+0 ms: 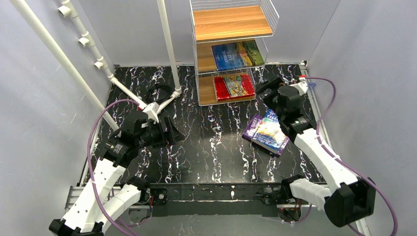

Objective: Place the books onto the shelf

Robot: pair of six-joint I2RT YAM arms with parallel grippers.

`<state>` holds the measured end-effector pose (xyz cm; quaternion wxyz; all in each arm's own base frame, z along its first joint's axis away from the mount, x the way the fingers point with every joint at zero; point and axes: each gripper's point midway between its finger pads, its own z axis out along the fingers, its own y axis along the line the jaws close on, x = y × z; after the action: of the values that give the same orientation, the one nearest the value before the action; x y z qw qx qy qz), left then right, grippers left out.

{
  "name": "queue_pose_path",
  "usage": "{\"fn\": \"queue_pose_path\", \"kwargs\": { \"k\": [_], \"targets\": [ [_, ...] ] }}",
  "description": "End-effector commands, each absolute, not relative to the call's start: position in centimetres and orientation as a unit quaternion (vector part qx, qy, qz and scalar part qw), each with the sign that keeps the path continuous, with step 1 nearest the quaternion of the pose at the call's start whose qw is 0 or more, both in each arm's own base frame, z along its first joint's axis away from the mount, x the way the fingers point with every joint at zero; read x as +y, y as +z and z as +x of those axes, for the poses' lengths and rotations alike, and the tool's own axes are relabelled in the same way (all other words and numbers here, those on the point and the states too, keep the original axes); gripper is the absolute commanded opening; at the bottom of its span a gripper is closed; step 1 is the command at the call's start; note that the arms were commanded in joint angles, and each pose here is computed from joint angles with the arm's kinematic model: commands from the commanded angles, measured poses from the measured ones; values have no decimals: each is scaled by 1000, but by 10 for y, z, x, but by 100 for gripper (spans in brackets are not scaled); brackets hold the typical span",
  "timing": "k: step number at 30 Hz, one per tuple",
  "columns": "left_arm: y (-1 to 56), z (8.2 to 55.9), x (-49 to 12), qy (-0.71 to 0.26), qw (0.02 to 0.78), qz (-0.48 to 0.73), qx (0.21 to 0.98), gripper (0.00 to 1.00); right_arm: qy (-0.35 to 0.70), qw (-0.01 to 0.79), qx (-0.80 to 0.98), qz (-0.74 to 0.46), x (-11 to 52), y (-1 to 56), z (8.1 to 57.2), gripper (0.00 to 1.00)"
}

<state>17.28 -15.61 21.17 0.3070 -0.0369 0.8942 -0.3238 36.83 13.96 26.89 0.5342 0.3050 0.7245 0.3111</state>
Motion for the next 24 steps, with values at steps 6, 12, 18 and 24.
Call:
{"fn": "queue_pose_path", "kwargs": {
  "k": [6,12,18,24],
  "targets": [
    [198,176,-174,-357,275,-19,892,76,-11,445,849,285,1,184,289,99],
    [190,176,-177,-362,268,-17,892,76,123,321,870,354,-15,114,274,99],
    [182,175,-176,-360,264,-21,894,76,178,300,868,353,4,90,263,98],
    [185,177,-177,-362,268,-22,893,76,205,307,866,337,12,82,266,76]
  ]
}}
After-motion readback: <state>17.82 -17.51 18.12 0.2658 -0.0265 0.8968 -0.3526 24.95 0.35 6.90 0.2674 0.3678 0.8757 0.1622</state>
